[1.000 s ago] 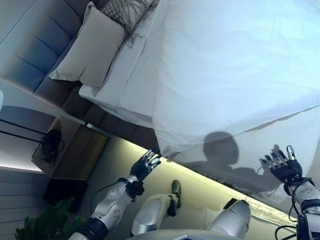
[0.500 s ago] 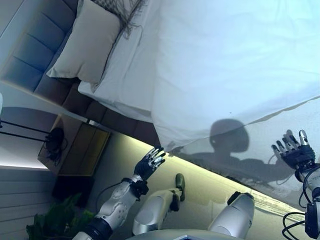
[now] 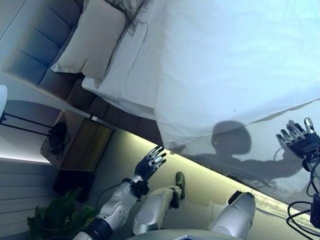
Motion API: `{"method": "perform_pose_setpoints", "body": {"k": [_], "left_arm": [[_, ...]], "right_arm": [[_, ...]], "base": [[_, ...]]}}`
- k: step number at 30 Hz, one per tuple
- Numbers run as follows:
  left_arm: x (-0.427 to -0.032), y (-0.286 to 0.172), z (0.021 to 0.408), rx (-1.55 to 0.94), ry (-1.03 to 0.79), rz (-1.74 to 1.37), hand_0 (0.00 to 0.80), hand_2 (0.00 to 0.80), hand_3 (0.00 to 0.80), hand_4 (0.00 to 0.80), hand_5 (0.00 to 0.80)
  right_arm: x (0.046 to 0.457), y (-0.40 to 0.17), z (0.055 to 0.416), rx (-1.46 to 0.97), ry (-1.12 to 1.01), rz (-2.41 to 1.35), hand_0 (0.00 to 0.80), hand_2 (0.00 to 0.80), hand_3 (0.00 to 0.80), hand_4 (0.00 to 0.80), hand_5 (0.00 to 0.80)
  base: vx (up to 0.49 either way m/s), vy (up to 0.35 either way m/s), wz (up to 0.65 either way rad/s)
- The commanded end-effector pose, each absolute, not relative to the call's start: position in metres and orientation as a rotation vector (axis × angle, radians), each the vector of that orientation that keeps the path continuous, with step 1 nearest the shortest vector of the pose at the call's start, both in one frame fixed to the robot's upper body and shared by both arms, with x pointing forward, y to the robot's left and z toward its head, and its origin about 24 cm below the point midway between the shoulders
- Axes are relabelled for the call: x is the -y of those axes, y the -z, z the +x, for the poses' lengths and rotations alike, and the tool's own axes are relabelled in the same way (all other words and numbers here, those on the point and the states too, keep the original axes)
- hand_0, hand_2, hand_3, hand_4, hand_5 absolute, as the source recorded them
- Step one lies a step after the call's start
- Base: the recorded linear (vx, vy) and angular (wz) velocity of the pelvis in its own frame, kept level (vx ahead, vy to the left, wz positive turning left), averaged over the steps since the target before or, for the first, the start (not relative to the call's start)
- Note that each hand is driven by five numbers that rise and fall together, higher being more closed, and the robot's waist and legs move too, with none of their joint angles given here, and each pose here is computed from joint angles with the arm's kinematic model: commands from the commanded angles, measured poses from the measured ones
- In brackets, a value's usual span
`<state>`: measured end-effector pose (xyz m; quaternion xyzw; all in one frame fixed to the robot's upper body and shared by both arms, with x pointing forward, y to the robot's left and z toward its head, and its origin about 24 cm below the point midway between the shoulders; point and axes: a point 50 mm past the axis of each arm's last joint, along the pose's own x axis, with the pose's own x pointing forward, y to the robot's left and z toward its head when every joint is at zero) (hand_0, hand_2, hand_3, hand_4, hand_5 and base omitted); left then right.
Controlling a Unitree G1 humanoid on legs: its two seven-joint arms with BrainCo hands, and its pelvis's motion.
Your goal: Make the bed neatly
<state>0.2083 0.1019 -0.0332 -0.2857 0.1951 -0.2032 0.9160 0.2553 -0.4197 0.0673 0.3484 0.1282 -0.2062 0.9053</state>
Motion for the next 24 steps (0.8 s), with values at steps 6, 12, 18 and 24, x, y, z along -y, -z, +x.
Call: {"method": "perform_pose_setpoints", "body": {"k": [6, 12, 18, 24], "left_arm": [[-0.1, 0.02, 0.211, -0.318, 0.391, -0.648, 0.0, 0.0, 0.0, 0.0, 0.0], [-0.103, 0.015, 0.216, -0.285, 0.381, -0.629, 0.0, 0.0, 0.0, 0.0, 0.0], [-0.101, 0.012, 0.219, -0.27, 0.371, -0.617, 0.0, 0.0, 0.0, 0.0, 0.0], [-0.101, 0.012, 0.216, -0.272, 0.366, -0.641, 0.0, 0.0, 0.0, 0.0, 0.0]], "right_arm": [[0.428, -0.108, 0.274, -0.189, 0.447, 0.68, 0.0, 0.0, 0.0, 0.0, 0.0], [0.418, -0.124, 0.29, -0.127, 0.368, 0.717, 0.0, 0.0, 0.0, 0.0, 0.0], [0.417, -0.146, 0.301, -0.092, 0.319, 0.561, 0.0, 0.0, 0.0, 0.0, 0.0], [0.416, -0.167, 0.306, -0.048, 0.268, 0.512, 0.0, 0.0, 0.0, 0.0, 0.0]], "base": [[0.008, 0.04, 0.11], [-0.033, 0.017, 0.11], [-0.034, 0.033, 0.08], [0.025, 0.047, 0.04]]}}
